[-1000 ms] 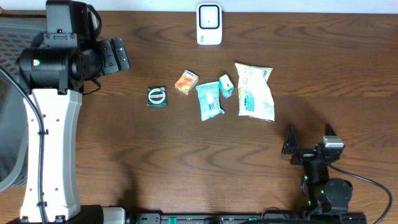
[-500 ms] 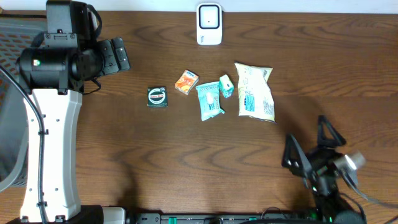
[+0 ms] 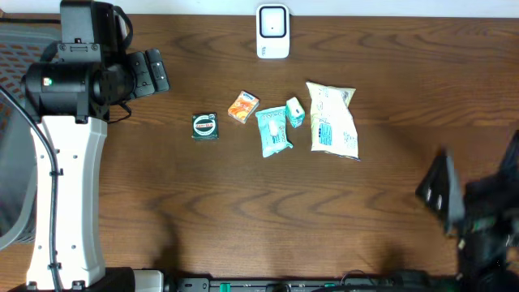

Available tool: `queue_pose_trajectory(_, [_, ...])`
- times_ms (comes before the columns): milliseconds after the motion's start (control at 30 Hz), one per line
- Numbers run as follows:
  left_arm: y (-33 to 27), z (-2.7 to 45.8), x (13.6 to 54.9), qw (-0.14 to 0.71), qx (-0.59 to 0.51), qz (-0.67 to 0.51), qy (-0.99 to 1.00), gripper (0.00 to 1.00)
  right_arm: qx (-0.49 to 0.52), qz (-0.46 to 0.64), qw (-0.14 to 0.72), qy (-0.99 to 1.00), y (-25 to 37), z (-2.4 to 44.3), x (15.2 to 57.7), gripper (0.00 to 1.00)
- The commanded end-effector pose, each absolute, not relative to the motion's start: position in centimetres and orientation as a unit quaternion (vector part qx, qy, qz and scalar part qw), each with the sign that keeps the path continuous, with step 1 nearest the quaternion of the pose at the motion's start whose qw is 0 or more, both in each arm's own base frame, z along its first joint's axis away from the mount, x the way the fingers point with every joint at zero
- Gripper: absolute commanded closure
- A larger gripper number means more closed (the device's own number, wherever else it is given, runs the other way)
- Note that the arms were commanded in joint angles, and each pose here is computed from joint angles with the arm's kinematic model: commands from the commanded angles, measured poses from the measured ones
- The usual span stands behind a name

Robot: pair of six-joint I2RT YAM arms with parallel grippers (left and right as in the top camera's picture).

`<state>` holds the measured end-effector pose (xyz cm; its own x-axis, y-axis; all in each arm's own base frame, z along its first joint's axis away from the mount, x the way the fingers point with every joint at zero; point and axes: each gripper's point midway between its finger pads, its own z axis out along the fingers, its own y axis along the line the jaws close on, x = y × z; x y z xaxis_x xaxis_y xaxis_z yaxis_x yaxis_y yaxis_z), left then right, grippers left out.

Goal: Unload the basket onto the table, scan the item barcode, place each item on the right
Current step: 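Swing the right gripper over and grasp the white-and-yellow snack bag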

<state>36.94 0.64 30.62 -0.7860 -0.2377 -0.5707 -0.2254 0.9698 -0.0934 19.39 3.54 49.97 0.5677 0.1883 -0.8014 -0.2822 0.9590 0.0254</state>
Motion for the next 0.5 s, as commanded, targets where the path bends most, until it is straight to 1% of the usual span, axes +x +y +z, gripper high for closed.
queue_pose_trajectory(0, [0.7, 30.4, 37.0, 0.299, -0.122, -0.007, 0.946, 0.02, -0.135, 0.06, 0.822, 0.55, 4.8, 50.2, 26.5, 0.01])
queue_pose_trajectory(100, [0.7, 30.4, 37.0, 0.299, -0.122, -0.007, 0.946, 0.02, -0.154, 0.051, 0.723, 0.672, 4.7, 47.2, 32.7, 0.01])
queue_pose_trajectory(200, [0.7, 30.4, 37.0, 0.299, -0.122, -0.007, 0.946, 0.02, -0.168, 0.057, 0.601, 0.779, 4.6, 42.6, 36.9, 0.01])
queue_pose_trajectory(300, [0.7, 30.4, 37.0, 0.299, -0.122, -0.007, 0.946, 0.02, -0.158, 0.086, 0.485, 0.856, 4.7, 37.5, 39.0, 0.01])
queue_pose_trajectory(367, [0.7, 30.4, 37.0, 0.299, -0.122, -0.007, 0.946, 0.02, -0.151, 0.107, 0.41, 0.893, 4.9, 33.7, 39.7, 0.01])
queue_pose_trajectory(467, [0.7, 30.4, 37.0, 0.299, -0.122, -0.007, 0.946, 0.02, -0.142, 0.131, 0.323, 0.926, 5.2, 28.7, 40.0, 0.01])
